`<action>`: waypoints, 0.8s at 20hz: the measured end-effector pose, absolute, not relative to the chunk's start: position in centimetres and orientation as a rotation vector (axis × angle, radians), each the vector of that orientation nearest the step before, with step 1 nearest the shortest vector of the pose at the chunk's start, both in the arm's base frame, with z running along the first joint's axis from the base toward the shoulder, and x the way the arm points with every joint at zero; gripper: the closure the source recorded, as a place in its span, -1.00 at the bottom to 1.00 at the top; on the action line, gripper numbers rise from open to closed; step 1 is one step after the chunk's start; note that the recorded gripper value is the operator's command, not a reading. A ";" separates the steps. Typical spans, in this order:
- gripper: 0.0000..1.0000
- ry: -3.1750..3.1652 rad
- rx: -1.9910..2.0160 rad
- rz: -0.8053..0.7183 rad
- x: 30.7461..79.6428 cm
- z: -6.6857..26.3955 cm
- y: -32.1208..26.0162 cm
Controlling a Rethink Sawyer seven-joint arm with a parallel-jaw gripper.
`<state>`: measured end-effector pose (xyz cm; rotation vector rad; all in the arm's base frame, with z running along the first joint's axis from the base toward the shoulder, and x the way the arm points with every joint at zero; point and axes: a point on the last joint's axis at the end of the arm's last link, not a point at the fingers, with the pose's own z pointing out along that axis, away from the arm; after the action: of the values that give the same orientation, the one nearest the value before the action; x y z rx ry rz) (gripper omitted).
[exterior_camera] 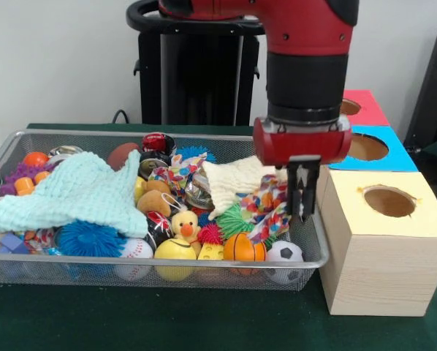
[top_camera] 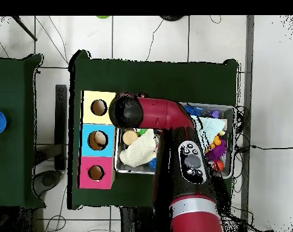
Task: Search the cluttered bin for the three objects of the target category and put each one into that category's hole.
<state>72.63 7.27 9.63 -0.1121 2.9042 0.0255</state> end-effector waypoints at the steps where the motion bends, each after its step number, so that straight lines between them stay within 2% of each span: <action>1: 1.00 2.903 -0.116 0.027 72.9 10.6 7.6; 10: 1.00 2.869 -0.143 0.068 73.9 16.3 11.9; 16: 1.00 2.846 -0.175 0.100 73.8 18.1 15.8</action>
<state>73.80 15.75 18.08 -0.1748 2.8458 0.0997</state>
